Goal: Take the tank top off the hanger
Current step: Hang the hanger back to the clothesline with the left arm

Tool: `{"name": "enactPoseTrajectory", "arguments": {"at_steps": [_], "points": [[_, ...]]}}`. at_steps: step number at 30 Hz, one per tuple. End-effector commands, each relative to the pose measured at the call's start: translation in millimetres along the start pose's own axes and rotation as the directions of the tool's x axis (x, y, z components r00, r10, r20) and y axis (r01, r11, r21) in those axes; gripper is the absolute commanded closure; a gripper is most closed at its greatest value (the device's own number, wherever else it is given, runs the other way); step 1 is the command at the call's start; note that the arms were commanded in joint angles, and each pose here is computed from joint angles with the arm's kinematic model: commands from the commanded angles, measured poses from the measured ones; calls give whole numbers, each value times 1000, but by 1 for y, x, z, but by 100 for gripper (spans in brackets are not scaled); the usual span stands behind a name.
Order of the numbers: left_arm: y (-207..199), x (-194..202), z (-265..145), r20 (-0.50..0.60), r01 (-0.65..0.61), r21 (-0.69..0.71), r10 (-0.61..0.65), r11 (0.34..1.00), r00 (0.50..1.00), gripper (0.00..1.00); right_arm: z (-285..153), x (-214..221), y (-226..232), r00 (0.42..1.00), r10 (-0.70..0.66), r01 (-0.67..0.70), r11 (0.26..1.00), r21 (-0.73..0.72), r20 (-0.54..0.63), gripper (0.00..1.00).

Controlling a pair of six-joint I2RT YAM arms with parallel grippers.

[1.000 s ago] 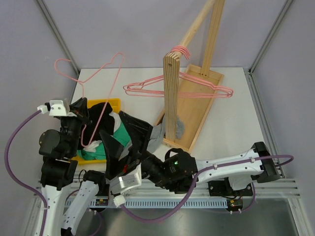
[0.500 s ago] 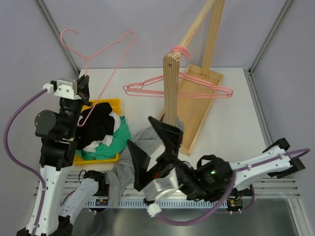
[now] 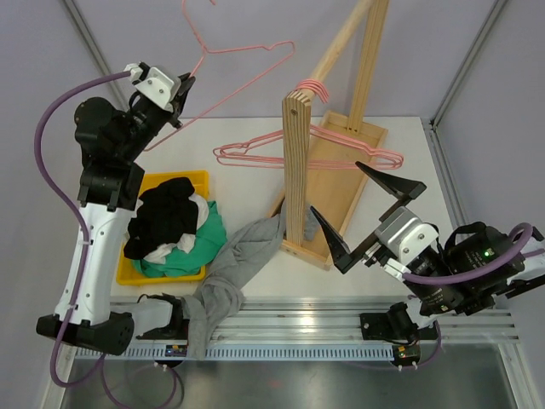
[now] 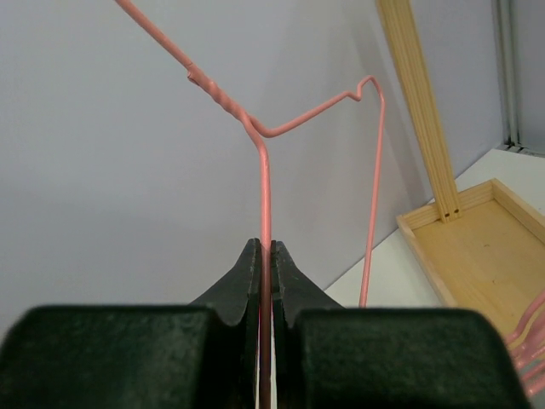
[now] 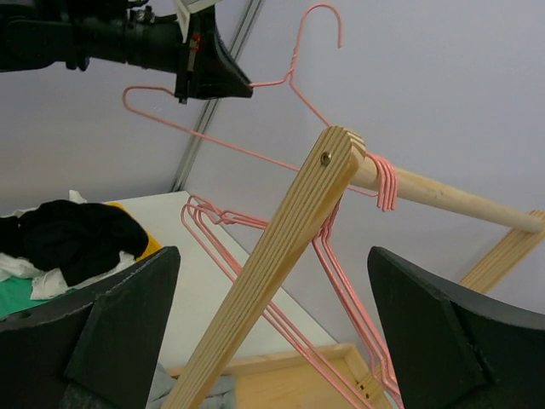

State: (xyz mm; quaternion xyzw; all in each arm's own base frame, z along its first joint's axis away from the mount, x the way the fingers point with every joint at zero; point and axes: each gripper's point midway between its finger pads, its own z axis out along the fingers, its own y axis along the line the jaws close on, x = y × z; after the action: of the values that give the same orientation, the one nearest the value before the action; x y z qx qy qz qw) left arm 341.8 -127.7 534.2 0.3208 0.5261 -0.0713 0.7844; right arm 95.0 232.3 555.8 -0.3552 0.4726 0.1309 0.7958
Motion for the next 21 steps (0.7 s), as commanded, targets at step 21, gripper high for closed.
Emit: {"name": "enactPoseTrajectory", "arguments": {"at_steps": [21], "points": [[-136,-9,89,182,-198,457,127,867,975,100,-51,60,-100,982,114,-86,980,178,-154,0]]}}
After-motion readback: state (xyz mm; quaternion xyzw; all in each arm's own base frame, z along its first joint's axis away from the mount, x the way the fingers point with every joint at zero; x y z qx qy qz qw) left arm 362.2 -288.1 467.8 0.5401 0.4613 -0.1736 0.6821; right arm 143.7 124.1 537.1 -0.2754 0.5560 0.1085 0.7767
